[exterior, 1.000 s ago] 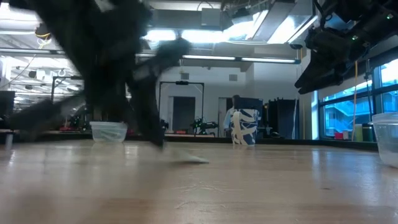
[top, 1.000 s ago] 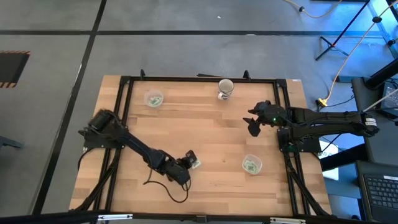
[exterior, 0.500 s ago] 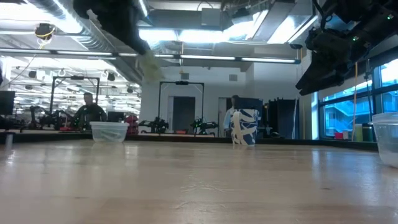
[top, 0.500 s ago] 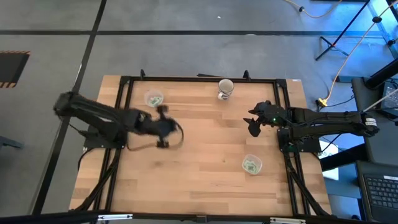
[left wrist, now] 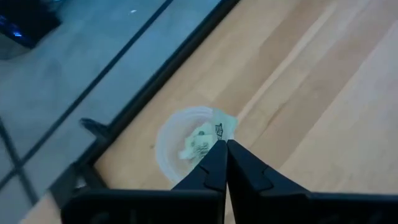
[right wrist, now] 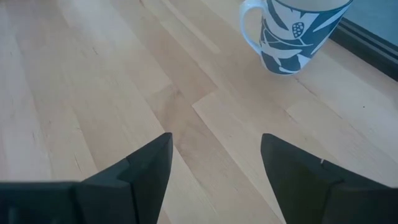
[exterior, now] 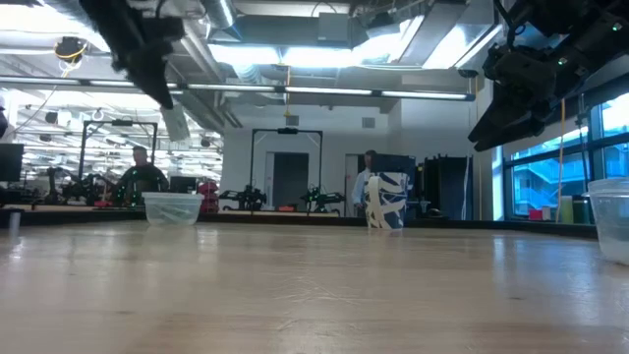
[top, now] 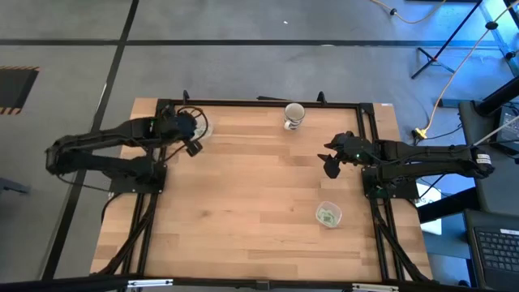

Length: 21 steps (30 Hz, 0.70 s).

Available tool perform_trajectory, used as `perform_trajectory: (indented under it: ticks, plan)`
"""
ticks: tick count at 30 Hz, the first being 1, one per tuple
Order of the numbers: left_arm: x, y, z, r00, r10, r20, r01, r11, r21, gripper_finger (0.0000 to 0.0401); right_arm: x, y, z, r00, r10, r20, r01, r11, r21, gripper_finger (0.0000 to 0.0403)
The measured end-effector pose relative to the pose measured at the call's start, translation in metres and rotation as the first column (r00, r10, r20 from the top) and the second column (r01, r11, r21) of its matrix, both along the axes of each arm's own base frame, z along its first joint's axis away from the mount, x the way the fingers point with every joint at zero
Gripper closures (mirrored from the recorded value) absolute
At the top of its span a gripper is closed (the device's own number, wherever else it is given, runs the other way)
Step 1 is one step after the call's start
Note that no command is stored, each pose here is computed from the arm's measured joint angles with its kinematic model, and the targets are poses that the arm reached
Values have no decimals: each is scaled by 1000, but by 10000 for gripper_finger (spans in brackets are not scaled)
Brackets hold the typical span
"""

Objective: Pick and place items into bin
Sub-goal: Put the white stevia packet into the top transparent bin

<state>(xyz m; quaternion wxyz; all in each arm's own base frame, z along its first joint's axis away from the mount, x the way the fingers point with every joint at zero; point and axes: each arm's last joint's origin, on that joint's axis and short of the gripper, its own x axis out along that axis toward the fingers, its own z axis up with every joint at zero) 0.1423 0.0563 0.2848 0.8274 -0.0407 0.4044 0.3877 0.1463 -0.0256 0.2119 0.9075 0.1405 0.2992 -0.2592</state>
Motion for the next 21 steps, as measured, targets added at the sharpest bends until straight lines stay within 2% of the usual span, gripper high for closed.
perform_trajectory:
  ticks: [5, 10, 16, 21]
  plan:
    - [1, 17, -31, 997, -33, 71, 34, 999, -25, 399, 0, 0, 0, 1000, 0, 0, 0, 1000, 0, 156]
    - [-6, 35, -62, 996, 32, 83, -29, 999, -38, 399, 0, 0, 0, 1000, -2, 1, 2, 1000, 2, 156]
    - [-13, 48, -83, 985, 44, 165, -34, 997, -65, 399, 0, 0, 0, 1000, -2, 1, 2, 1000, 2, 156]
    - [-23, 55, -98, 984, 103, 146, -94, 993, -67, 399, 0, 0, 0, 1000, -2, 1, 2, 1000, 2, 156]
